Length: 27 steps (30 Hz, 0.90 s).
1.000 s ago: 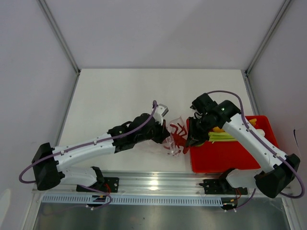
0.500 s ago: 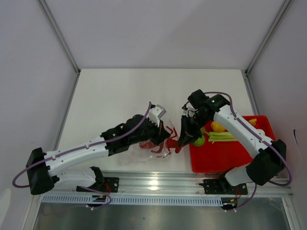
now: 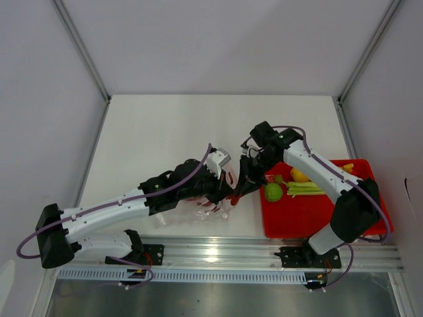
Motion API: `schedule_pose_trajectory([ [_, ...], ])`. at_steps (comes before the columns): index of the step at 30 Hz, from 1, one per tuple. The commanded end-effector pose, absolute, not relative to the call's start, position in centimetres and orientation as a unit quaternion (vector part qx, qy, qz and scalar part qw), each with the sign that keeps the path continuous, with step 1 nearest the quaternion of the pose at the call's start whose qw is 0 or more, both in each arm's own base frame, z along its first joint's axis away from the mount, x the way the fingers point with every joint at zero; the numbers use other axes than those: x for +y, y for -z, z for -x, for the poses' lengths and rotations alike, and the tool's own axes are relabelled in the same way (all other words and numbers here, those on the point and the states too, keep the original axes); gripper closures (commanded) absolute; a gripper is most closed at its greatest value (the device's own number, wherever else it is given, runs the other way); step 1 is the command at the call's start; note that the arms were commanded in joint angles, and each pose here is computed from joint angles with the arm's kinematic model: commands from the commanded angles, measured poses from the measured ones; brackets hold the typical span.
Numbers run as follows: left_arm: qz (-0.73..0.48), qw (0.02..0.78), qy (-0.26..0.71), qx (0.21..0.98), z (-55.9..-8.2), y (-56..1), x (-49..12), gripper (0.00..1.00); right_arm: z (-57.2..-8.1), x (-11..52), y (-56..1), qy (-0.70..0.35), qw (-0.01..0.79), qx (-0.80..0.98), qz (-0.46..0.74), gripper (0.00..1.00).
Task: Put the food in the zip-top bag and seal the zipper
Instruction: Place the fake lobster in the zipper food storage bag.
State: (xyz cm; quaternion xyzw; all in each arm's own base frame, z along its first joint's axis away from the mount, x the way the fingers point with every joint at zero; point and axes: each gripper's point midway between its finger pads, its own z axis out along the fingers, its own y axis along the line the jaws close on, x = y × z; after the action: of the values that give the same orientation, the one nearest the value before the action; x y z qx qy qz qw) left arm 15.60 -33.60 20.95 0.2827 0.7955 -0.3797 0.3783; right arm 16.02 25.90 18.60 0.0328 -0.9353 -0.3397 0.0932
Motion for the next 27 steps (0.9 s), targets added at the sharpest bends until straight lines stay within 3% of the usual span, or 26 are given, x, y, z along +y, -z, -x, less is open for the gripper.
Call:
schedule_pose_trajectory([
  [1, -0.302, 0.406, 0.465, 0.727, -13.6, -28.0, -35.2, 0.99, -19.0, 28.2, -18.8, 0.377, 0.029, -0.924, -0.063, 1.00],
  [16, -0.321, 0.410, 0.460, 0.719, -13.2, -26.7, -35.0, 0.99, -16.6, 29.3, -17.1, 0.454, 0.098, -0.875, -0.135, 1.00],
  [22, -0.329, 0.405, 0.480, 0.705, -12.3, -27.8, -35.4, 0.99, -18.8, 31.0, -14.1, 0.420, 0.063, -0.897, -0.123, 1.00],
  [27, -0.331, 0.401, 0.466, 0.716, -12.4, -26.9, -35.2, 0.99, -19.6, 33.2, -16.8, 0.480, 0.022, -0.867, -0.130, 1.00],
])
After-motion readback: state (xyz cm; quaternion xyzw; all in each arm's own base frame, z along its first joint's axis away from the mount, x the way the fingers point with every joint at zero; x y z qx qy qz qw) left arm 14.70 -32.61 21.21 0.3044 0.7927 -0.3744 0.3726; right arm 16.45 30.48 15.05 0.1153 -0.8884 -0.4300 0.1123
